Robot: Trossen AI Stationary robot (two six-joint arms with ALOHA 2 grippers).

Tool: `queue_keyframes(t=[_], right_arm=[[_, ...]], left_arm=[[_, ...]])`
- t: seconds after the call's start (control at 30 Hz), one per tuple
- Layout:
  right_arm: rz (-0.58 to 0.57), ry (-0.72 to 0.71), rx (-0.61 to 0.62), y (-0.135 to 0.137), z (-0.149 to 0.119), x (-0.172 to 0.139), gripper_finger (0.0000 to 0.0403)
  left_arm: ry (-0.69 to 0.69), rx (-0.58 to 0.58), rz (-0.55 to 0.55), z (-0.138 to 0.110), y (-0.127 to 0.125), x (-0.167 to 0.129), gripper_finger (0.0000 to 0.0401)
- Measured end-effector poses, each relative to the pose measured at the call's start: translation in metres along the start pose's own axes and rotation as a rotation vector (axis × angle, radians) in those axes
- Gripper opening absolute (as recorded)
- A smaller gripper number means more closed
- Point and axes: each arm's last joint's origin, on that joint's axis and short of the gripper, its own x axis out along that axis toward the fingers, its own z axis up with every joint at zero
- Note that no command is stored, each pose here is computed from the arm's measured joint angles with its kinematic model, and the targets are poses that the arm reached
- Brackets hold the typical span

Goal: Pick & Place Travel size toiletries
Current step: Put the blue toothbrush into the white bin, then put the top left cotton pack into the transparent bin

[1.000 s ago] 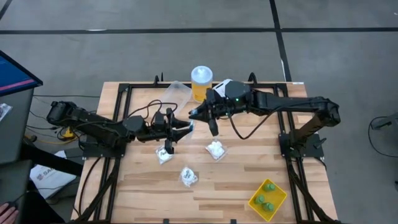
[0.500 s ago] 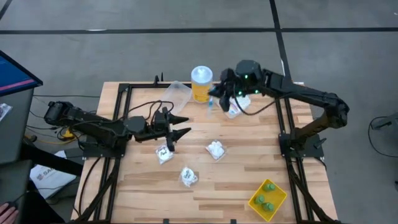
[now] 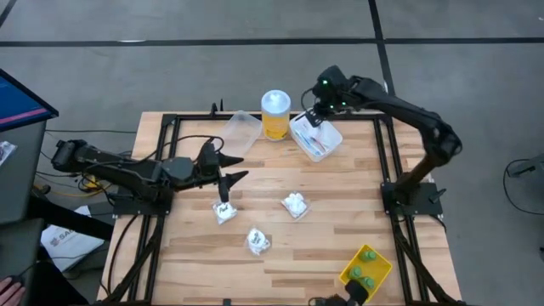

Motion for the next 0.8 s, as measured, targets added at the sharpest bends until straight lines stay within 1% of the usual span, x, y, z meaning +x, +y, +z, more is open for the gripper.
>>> queue_keyframes(t=[0.1,0.17,0.23,0.3,0.43,0.5,0.57,0.7,0.77,0.8], right_arm=[[-0.020,0.093,0.011,-0.005,-0.003,0.027,0.0065],[-0.036,0.160,-0.014,-0.007,-0.006,0.044,0.0083],[-0.045,0.203,-0.043,-0.008,-0.009,0.057,0.0112],[-0.045,0.224,-0.051,-0.008,-0.010,0.063,0.0148],[-0.041,0.195,-0.054,-0.006,-0.003,0.059,0.0223],[-0.037,0.150,-0.044,-0.004,0.005,0.047,0.0247],[-0.023,0.083,-0.045,-0.002,0.014,0.027,0.0257],[0.015,-0.058,-0.054,0.005,0.023,-0.031,0.0253],[0.033,-0.124,-0.065,0.010,0.021,-0.060,0.0246],[0.047,-0.162,-0.064,0.014,0.019,-0.075,0.0242]], left_arm=[[0.046,0.018,0.009,-0.005,0.001,0.000,0.0222],[0.081,0.018,0.017,-0.009,0.001,-0.001,0.0229],[0.128,0.029,0.030,-0.014,0.003,-0.001,0.0236],[0.178,0.027,0.018,-0.018,0.004,-0.002,0.0245],[0.292,-0.013,-0.026,-0.028,0.005,-0.004,0.0267],[0.370,-0.061,-0.014,-0.034,0.007,-0.006,0.0275],[0.444,-0.105,0.025,-0.042,0.010,-0.009,0.0279],[0.576,-0.157,0.110,-0.053,0.016,-0.016,0.0277],[0.646,-0.174,0.151,-0.060,0.020,-0.020,0.0273],[0.659,-0.179,0.165,-0.063,0.021,-0.021,0.0271]])
